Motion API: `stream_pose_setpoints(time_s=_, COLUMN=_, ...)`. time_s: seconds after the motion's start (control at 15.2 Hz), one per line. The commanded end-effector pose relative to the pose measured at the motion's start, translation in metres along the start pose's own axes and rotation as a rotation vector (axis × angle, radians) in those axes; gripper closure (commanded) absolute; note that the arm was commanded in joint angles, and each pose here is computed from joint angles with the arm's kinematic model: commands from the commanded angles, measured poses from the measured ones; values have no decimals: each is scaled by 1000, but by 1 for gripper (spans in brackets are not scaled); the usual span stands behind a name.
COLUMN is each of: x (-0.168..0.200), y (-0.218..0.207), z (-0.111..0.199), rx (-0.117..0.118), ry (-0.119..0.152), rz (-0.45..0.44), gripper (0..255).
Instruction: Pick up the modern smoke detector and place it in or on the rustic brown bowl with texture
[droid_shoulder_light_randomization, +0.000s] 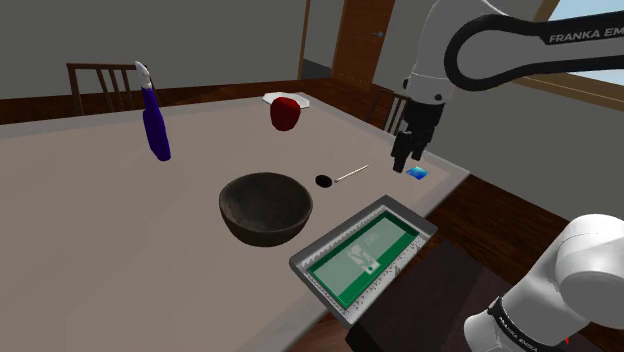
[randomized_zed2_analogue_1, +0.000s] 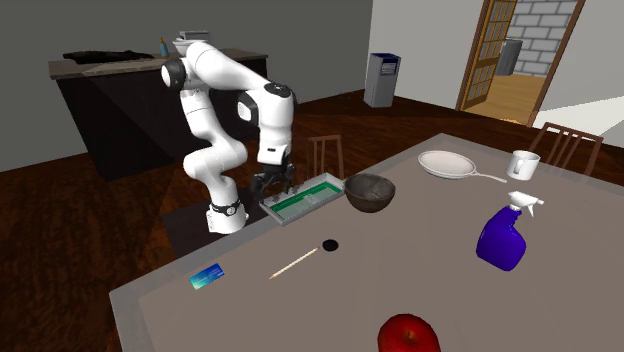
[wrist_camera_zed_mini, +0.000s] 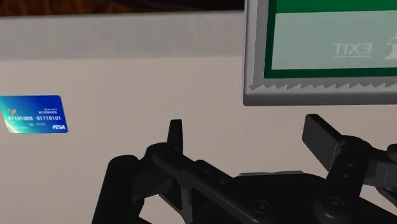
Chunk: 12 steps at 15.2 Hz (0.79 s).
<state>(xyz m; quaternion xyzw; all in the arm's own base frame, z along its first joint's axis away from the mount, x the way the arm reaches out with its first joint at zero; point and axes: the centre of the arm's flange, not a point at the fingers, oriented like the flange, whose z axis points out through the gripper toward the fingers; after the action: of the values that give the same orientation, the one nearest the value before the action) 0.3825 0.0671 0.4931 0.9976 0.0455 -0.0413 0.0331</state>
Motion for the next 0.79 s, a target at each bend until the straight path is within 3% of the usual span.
stream_pose_setpoints(time_s=0.0, x=21, y=-16, z=8, rx=-3, ry=15, rz=5, gripper=0)
stream_pose_setpoints(time_s=0.73, x=130, y=-94, z=39, rx=-28, ry=91, rz=28, gripper=0)
